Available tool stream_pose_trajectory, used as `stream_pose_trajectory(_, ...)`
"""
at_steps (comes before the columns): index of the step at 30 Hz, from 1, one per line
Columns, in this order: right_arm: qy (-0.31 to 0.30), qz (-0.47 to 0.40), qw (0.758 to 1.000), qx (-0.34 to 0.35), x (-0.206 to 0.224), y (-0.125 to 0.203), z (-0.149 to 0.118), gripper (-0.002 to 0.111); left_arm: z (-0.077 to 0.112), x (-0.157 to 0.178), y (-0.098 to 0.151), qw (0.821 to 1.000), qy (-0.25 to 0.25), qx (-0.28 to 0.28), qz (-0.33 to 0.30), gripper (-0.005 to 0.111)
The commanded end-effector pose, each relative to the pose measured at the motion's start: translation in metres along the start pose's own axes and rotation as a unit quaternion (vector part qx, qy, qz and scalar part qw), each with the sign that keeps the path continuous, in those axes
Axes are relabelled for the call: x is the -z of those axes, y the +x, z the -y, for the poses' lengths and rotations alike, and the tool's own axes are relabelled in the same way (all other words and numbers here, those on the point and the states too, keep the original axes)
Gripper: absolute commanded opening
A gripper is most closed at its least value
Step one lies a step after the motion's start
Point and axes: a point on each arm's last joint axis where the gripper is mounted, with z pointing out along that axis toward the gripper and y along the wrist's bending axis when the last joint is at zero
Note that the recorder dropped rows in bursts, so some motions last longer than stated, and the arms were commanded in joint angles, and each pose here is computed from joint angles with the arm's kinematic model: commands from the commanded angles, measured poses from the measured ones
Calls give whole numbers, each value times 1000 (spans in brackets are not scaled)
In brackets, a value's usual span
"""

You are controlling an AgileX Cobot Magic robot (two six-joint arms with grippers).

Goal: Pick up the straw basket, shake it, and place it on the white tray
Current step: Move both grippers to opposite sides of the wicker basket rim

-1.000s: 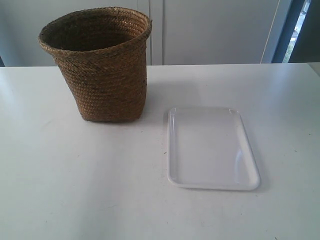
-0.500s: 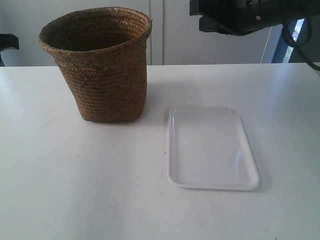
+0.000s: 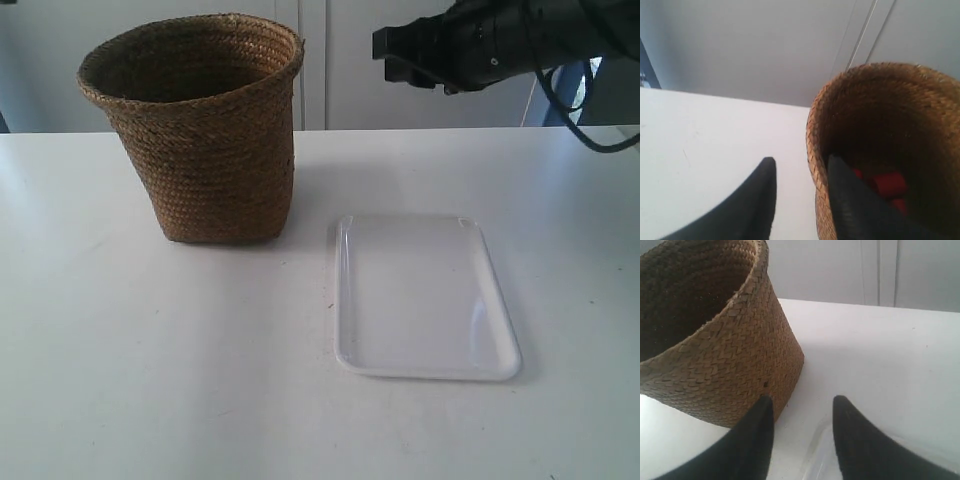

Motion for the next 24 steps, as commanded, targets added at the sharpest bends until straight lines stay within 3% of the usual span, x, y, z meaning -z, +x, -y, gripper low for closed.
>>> stream_pose_trajectory(1,-4,10,1000,7,-4,-11,0,44,3,-32,1,998,-4,7,-62,48)
stream_pose_trajectory(6,-33,1,999,-2,-16,-25,-4,67,7,-66,-10,993,0,-13,-114,49)
stream_pose_trajectory(12,-56,-23,997,-47,-31,-15,-4,68,15,-91,-5,985,32,25,-169,49)
stream_pose_trajectory(15,-75,-25,994,-75,-30,-15,-8,68,14,-95,-1,983,30,24,-178,62)
stream_pose_trajectory(24,-96,-2,995,-34,-36,-15,-39,68,12,-101,-1,986,24,14,-167,65)
